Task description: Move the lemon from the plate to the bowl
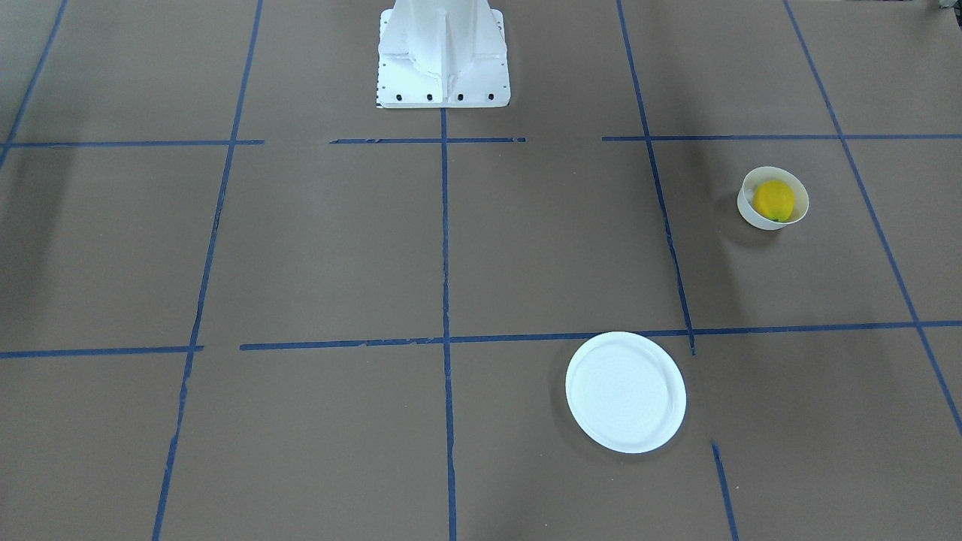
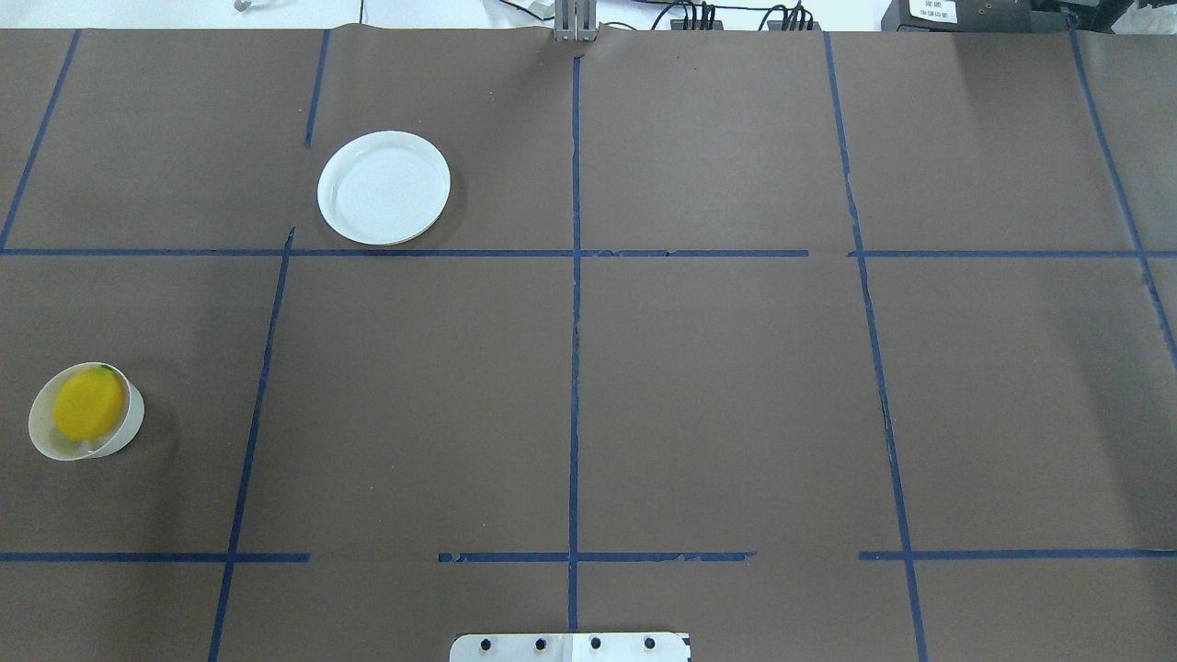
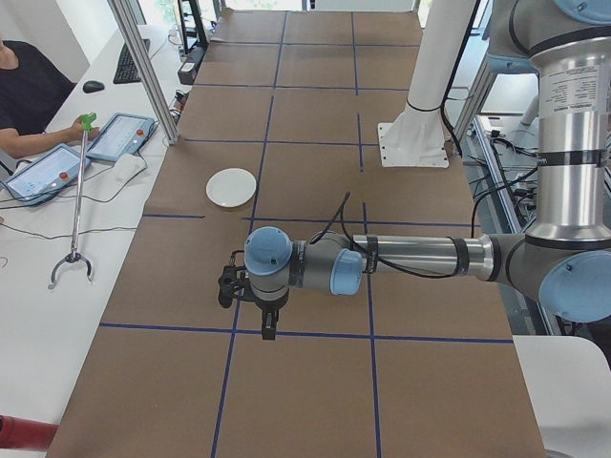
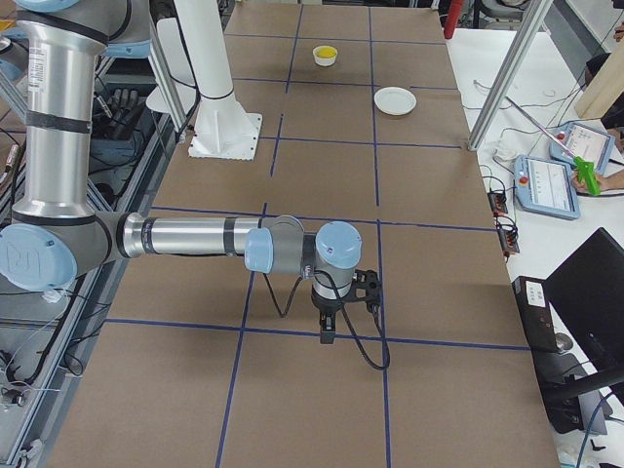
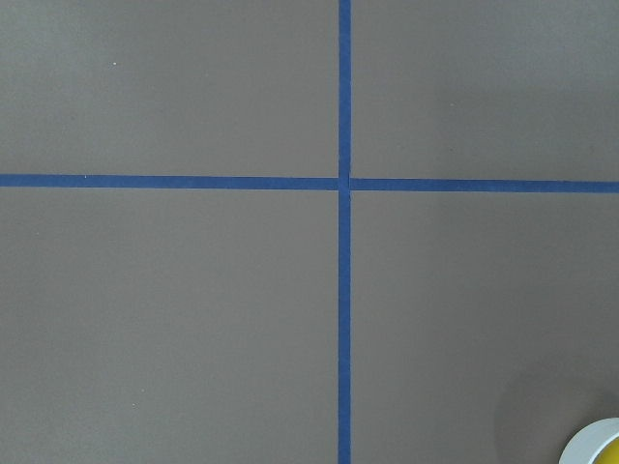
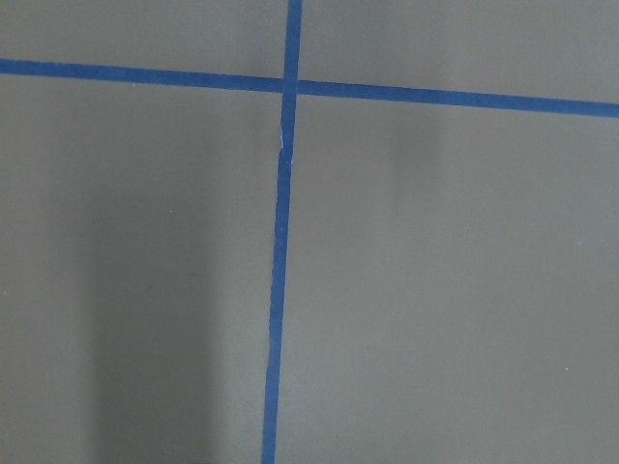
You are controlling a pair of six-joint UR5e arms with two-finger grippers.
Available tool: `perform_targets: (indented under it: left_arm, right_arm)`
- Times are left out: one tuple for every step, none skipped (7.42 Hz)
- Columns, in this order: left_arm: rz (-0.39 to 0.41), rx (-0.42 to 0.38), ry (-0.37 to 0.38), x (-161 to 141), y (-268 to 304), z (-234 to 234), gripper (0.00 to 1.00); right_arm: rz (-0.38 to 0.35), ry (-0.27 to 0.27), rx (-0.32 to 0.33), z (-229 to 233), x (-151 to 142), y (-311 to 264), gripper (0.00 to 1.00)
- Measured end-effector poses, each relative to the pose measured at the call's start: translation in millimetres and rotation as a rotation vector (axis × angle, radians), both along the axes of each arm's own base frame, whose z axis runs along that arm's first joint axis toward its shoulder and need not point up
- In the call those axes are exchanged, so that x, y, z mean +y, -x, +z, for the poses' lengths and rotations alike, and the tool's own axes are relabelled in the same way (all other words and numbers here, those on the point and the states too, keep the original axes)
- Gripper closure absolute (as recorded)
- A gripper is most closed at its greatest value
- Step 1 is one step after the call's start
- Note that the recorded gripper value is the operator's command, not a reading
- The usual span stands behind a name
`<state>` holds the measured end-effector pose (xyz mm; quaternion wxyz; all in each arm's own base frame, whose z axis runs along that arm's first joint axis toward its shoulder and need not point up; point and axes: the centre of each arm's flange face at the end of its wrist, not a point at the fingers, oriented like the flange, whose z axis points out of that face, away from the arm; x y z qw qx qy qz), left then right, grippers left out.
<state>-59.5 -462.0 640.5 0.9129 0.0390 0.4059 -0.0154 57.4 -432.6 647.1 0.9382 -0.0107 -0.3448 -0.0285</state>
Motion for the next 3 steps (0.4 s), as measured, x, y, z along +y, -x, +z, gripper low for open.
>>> perform_targets:
  left_arm:
    - [0.001, 0.001, -0.001, 0.0, -0.3, 0.1, 0.0]
    - [0.001, 0.001, -0.002, -0.1, -0.3, 0.0, 0.0]
    - [0.002, 0.002, -0.003, -0.1, -0.4, -0.3, 0.0]
  right_arm:
    - [0.0, 0.0, 0.0, -0.1, 0.0, 0.0, 0.0]
    - [0.0, -0.001, 0.0, -0.3, 0.0, 0.0, 0.0]
    - [0.0, 0.0, 0.0, -0.2, 0.0, 0.0, 0.0]
